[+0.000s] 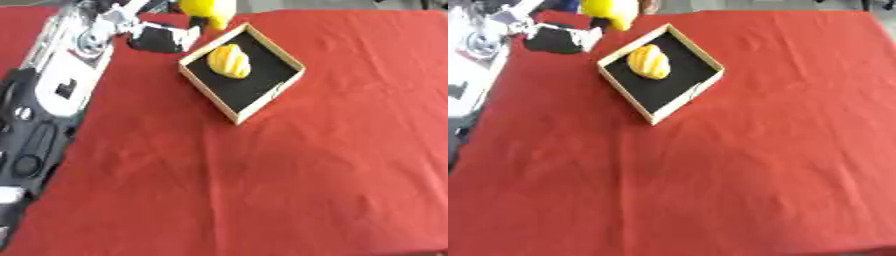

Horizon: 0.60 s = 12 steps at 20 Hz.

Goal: Pick up objects on the table and place them in the box.

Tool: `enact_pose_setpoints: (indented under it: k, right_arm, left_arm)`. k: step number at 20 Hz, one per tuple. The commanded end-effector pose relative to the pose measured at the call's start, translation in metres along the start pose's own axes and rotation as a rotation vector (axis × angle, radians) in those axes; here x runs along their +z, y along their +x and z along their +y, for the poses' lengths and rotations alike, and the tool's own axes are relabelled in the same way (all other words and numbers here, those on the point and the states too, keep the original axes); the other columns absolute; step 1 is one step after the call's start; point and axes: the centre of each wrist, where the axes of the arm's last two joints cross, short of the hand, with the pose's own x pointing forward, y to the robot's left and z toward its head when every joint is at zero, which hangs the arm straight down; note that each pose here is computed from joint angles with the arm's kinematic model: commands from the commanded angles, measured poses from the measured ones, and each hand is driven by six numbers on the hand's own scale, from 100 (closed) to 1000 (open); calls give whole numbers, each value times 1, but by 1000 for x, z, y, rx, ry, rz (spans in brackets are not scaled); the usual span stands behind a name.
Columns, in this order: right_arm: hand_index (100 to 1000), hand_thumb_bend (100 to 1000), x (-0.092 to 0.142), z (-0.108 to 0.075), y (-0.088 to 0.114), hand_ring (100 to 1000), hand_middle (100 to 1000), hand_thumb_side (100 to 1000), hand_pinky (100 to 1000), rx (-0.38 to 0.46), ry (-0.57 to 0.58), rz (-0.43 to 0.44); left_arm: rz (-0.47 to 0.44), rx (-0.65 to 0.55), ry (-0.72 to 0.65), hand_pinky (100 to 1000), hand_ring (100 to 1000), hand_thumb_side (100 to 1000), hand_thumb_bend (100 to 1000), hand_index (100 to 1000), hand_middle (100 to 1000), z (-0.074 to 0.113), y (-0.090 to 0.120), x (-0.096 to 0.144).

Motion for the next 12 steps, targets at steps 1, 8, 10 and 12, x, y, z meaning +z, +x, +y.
enact_pose_setpoints:
  k: [1,8,10,12]
  right_arm:
    - [774,100,-10,3,3,849,617,504,922,-24,24,-42]
    - [773,100,-15,9,-2,852,616,511,926,-73,32,-60]
    - [772,100,-15,9,-2,854,615,512,927,-75,34,-57]
    - [772,100,-15,9,-2,855,615,513,928,-76,36,-53]
  left_arm:
    - [51,-20,-5,735,645,222,100,675,606,-1,-11,-7]
    - [153,-103,-11,740,675,162,100,705,628,-19,-35,-9]
    - [169,-139,-15,745,687,154,100,715,638,-27,-41,-8]
    - [174,-159,-22,751,700,158,100,725,652,-35,-43,-6]
